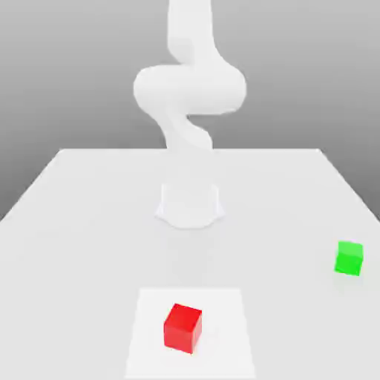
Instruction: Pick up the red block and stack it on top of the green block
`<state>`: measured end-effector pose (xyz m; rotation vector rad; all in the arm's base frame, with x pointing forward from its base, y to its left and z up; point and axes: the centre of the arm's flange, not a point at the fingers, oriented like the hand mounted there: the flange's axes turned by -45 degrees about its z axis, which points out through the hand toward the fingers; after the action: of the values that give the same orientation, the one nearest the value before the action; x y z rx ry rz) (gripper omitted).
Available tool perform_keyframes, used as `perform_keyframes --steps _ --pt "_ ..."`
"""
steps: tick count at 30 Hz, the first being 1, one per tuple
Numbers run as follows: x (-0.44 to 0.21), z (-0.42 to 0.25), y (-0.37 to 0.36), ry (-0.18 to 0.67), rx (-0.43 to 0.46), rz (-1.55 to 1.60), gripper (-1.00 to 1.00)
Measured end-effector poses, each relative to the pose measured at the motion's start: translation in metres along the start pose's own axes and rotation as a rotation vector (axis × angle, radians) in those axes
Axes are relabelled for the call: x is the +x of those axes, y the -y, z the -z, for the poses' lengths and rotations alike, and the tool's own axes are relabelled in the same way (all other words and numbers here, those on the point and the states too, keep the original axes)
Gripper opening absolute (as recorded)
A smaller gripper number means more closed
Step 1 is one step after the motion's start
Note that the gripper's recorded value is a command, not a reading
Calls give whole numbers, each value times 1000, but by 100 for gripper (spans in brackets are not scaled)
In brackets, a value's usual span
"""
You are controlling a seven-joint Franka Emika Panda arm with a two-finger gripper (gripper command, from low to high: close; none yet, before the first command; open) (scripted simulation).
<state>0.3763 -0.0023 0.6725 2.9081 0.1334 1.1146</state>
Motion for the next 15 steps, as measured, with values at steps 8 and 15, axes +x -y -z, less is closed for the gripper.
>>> perform_keyframes --steps 8,15 --pt "-41 -148 -1 211 73 336 0" --pt "-109 -256 4 378 181 619 0"
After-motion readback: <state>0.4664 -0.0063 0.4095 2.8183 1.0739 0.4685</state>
